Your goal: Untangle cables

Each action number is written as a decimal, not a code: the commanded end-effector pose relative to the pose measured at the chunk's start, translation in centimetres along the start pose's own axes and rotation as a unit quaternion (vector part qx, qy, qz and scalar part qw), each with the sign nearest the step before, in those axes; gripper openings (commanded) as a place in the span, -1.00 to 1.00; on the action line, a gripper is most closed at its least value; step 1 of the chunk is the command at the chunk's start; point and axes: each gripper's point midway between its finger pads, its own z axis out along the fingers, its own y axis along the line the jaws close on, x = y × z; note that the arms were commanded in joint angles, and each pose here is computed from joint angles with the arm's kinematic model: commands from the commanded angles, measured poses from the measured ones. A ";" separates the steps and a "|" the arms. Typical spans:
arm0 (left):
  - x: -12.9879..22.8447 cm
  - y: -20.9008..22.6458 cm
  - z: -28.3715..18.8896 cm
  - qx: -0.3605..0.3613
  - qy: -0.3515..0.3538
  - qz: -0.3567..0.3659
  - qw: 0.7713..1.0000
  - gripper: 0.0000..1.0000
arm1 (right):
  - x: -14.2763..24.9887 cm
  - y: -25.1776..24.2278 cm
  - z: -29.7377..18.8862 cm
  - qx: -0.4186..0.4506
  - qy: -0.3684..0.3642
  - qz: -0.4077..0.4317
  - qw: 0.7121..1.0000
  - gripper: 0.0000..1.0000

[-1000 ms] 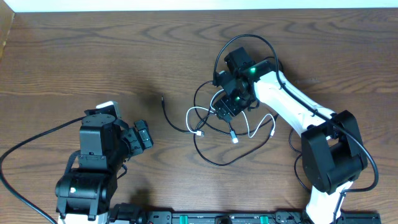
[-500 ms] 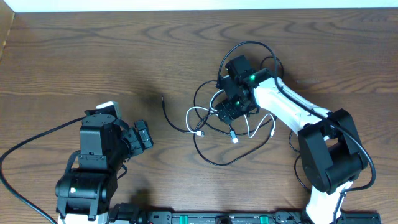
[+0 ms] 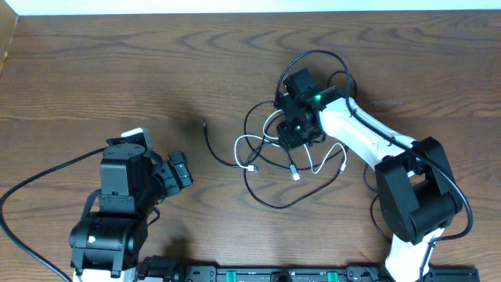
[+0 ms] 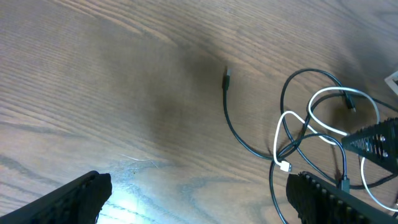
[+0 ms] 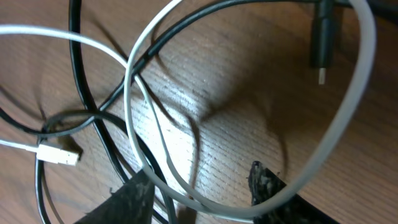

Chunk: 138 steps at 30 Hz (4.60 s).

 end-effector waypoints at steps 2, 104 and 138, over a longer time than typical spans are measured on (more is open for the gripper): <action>-0.4 0.0 -0.4 -0.001 -0.005 0.001 1.000 0.92 | 0.0 0.9 0.6 -0.002 -0.001 0.010 1.000 -0.21; 1.9 -1.1 0.6 0.031 0.066 0.025 0.997 1.00 | 13.1 -41.5 -24.3 -0.090 -0.351 0.597 0.715 0.99; 2.1 -1.1 0.6 0.033 0.071 0.043 0.996 1.00 | 9.6 -21.5 -9.5 0.132 0.110 0.143 0.975 0.79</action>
